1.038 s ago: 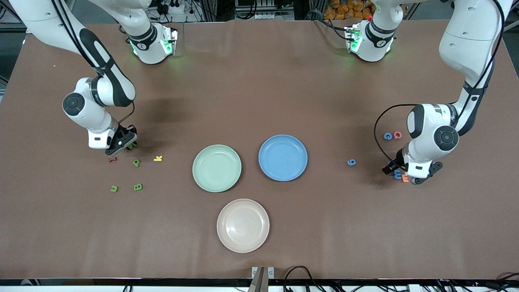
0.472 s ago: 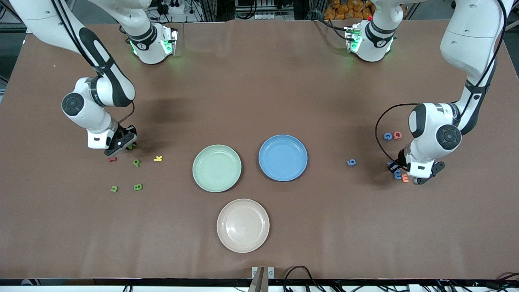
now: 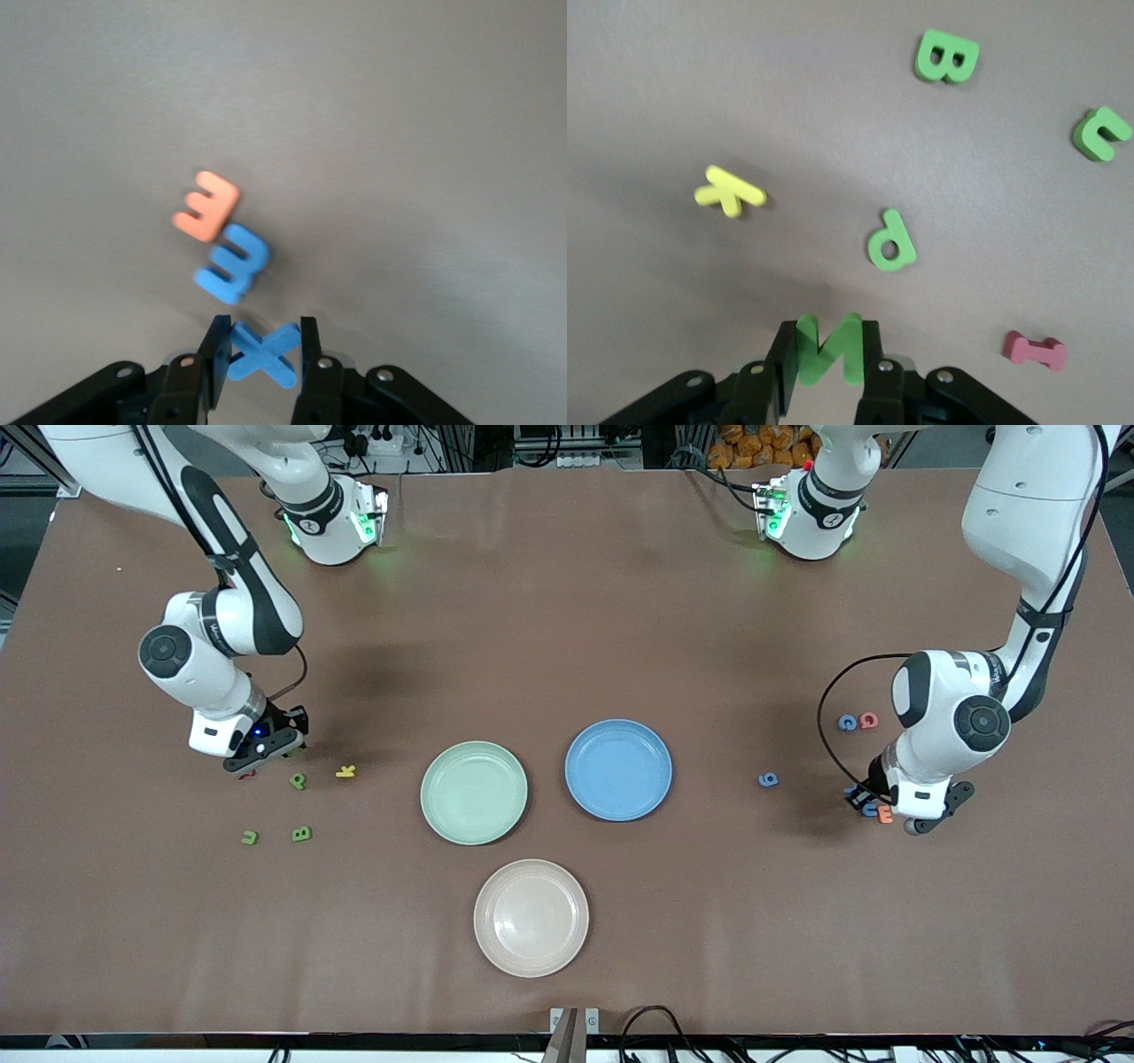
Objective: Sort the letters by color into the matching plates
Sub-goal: 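Drop the N on the green plate while the left gripper drops the X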
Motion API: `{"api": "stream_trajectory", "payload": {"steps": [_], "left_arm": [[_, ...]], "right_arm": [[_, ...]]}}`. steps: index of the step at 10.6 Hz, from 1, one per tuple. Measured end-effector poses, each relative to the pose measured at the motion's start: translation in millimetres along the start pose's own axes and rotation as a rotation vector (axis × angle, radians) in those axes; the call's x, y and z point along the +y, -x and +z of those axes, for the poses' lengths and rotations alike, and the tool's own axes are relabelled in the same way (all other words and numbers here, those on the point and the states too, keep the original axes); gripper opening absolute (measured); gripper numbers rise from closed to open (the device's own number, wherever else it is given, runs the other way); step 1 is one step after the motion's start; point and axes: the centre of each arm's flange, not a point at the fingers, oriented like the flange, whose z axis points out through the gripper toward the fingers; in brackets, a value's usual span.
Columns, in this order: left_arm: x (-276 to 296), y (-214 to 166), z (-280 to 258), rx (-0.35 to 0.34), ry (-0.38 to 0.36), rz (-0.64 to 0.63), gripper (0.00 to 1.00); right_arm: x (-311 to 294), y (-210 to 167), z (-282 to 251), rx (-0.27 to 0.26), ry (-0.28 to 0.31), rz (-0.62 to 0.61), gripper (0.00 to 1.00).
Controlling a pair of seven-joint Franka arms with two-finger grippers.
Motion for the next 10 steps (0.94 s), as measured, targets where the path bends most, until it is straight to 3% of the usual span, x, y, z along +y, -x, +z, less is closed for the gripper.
{"api": "stream_trajectory", "payload": {"steps": [3,6,10], "left_arm": [[42,19,-21,-0.011,0.033,-0.027,0.36],[86,54,-31,-0.024,0.066,-0.064,0.36],[153,127,-42,-0.032,0.087,-0.126,0.36]], "right_arm": [[-39,-34,-12,0.021,0.003,0.139,0.33],[-78,-79,-40,-0.016,-0.034,0.237,0.33],[-129,-135,-53,0.005,-0.092,0.225,0.33]]}}
